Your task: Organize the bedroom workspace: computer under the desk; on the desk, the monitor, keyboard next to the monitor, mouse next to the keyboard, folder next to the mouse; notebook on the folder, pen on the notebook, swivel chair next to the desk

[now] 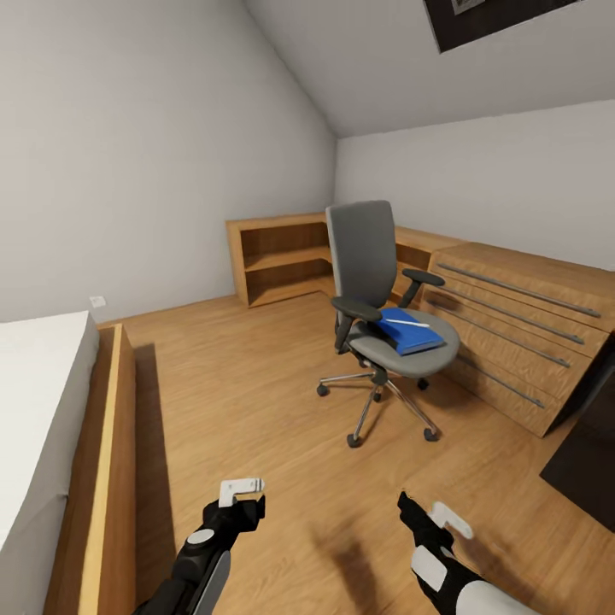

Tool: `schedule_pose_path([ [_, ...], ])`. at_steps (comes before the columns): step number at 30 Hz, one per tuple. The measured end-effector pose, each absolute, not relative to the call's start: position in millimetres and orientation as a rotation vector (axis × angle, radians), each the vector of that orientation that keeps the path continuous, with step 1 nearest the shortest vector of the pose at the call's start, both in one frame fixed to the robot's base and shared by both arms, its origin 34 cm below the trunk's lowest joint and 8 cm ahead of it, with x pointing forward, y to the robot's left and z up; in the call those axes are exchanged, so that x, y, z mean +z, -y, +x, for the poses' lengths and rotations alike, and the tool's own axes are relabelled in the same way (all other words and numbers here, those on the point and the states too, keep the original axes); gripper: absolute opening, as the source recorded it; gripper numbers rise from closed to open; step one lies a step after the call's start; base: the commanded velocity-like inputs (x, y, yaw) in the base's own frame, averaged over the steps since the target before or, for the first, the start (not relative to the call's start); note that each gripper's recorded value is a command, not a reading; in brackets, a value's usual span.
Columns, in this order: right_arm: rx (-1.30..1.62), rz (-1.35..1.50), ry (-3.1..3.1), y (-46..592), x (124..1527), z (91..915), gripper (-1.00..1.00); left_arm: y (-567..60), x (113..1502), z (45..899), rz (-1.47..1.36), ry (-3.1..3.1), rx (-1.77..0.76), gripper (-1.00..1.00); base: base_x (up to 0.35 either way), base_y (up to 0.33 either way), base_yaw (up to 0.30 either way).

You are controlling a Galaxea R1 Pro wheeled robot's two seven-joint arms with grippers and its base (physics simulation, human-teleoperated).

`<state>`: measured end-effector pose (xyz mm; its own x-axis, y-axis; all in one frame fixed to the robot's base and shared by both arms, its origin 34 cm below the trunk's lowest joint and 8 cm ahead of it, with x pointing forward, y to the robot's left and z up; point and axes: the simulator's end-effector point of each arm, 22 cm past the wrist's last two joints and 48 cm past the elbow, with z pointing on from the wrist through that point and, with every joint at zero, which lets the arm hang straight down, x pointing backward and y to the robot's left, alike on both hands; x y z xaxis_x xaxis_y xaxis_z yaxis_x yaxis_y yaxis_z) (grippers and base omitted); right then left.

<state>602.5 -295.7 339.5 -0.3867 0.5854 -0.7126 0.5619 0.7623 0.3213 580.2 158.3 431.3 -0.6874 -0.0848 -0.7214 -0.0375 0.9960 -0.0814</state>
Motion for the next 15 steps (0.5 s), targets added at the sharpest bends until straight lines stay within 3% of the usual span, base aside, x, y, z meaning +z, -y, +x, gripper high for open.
schedule_pose_path([
  [3, -0.038, 0.787, -2.086, 289, 324, 557, 1.00, -167, 369, 536, -0.065, -2.500, -0.022, 1.00, 0.000, 0.000, 0.000],
  [15, -0.088, 0.676, -2.032, 280, 349, 530, 1.00, -186, 326, 487, -0.112, -2.510, 0.045, 1.00, 0.000, 0.000, 0.000],
])
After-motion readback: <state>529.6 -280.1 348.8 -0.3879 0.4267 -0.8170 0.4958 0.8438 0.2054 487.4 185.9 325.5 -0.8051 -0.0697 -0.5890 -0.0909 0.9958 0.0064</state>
